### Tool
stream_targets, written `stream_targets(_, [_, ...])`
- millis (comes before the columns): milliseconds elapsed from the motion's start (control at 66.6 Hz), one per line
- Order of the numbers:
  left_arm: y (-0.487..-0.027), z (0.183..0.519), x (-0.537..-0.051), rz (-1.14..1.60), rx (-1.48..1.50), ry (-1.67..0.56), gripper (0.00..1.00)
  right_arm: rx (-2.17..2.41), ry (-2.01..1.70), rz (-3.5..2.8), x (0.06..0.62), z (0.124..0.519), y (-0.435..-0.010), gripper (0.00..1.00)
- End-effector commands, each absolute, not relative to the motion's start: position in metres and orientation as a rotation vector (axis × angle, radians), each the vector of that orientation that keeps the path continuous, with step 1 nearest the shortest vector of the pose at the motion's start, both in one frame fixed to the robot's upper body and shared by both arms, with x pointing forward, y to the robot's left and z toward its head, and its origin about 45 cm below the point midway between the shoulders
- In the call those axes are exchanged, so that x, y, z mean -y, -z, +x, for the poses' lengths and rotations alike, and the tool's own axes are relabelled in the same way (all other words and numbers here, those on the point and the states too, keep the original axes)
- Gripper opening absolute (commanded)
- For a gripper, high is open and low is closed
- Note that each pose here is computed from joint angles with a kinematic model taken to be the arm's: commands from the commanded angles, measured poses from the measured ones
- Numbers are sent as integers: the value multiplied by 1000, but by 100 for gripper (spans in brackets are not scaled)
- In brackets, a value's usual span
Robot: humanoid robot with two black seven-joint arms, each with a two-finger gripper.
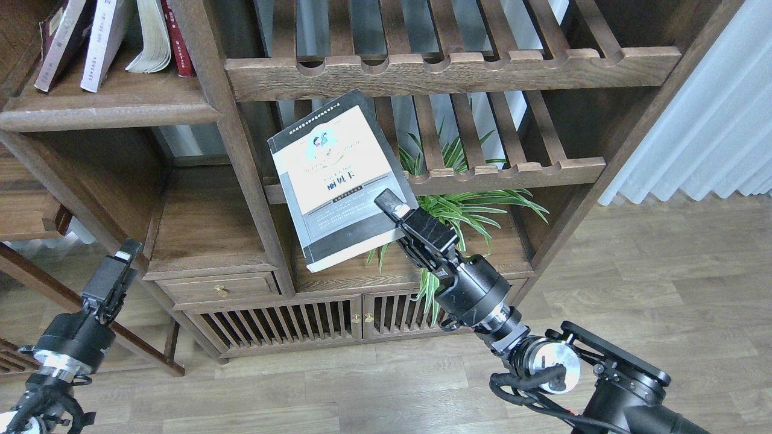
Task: Organize books on shelf
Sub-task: 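Lower the white book and grasp it with the left gripper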
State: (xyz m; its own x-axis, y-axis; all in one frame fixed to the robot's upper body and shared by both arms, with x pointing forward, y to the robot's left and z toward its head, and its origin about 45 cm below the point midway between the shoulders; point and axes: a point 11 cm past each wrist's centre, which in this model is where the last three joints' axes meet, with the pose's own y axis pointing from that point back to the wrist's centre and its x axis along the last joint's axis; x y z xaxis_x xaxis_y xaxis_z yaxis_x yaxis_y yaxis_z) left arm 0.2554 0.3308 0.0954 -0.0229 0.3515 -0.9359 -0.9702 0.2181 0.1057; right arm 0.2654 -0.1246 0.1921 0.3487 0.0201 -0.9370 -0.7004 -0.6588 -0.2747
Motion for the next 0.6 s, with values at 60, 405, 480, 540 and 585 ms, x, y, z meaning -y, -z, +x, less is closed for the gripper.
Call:
stream_targets(60, [-115,248,-311,-838,-1165,-1110,91,-633,-1443,-1916,133,247,-169,4])
stream_targets(405, [-111,234,-255,-844,-1313,-975,84,-631,-1595,-1875,123,212,-141,5])
stream_targets(480, [-108,233,-248,-868,-1320,-990,84,-633,-1608,-1862,122,208,-138,5])
stream_targets(540, [-106,231,-245,-870,-1326,-992,84,-629,-1616,-1854,120,206,-137,5])
stream_targets(585, [-106,232,-242,-869,-1331,-986,84,-618,-1626,-1850,116,203,-137,5])
